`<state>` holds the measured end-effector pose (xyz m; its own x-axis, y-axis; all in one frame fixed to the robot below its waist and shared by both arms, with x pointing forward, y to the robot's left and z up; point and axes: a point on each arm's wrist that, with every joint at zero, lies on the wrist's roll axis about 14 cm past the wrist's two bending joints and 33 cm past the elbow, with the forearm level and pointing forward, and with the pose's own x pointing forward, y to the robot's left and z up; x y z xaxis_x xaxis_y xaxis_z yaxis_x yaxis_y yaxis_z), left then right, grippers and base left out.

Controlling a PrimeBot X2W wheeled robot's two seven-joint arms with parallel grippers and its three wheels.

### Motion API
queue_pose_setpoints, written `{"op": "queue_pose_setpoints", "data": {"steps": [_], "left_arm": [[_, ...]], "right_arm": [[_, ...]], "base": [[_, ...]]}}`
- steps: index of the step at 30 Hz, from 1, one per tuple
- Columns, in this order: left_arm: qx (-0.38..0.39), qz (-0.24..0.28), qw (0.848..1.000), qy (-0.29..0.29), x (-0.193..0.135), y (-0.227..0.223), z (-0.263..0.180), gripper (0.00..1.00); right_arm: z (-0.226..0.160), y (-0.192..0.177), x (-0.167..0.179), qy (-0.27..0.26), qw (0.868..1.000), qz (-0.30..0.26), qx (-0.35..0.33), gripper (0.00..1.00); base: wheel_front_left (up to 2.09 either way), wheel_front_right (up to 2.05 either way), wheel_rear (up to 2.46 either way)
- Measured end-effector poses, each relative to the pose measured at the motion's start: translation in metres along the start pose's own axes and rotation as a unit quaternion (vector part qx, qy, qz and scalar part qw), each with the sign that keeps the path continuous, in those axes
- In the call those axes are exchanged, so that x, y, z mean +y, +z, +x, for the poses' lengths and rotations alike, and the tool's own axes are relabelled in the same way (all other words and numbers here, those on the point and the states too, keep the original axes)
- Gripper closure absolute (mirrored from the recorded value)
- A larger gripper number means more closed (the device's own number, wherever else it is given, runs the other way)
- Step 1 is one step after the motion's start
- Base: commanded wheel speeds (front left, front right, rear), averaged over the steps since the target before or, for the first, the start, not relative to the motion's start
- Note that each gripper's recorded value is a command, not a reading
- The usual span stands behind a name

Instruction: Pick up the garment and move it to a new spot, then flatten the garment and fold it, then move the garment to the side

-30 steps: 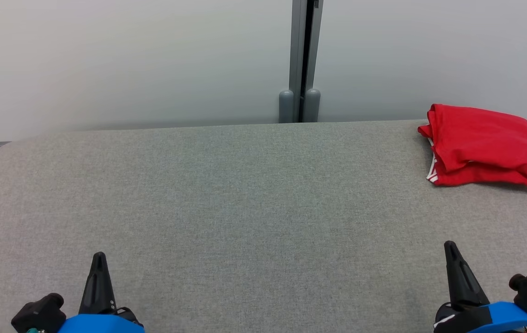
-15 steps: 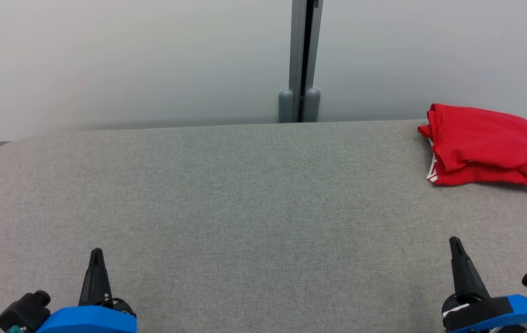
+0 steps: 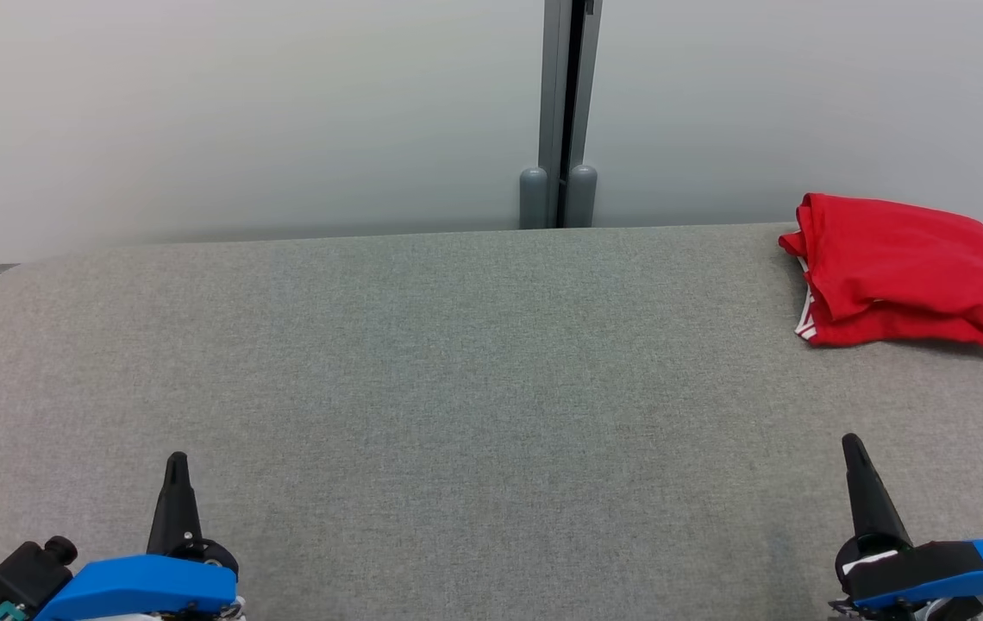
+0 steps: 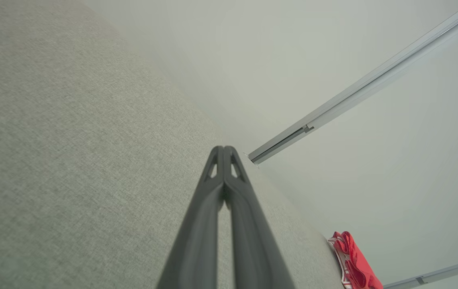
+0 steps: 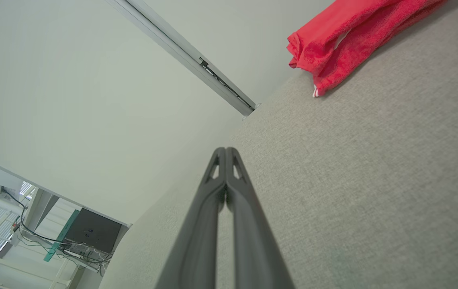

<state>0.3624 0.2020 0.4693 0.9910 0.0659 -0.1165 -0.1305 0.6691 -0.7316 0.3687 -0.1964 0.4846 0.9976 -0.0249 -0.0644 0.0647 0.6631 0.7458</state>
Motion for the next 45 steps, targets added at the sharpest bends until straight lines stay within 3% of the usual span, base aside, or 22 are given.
{"op": "queue_pose_setpoints", "data": {"steps": [20, 45], "left_arm": [[0.004, -0.117, 0.993, -0.01, -0.007, 0.006, 0.008, 1.0], [0.01, -0.235, 0.971, -0.028, -0.016, 0.011, 0.014, 1.0]], "right_arm": [[0.006, 0.004, 0.002, 0.002, 0.993, 0.114, 0.001, 1.0], [0.012, 0.009, 0.007, 0.011, 0.973, 0.231, 0.001, 1.0]], "base": [[0.0, 0.0, 0.0], [0.0, 0.0, 0.0]]}}
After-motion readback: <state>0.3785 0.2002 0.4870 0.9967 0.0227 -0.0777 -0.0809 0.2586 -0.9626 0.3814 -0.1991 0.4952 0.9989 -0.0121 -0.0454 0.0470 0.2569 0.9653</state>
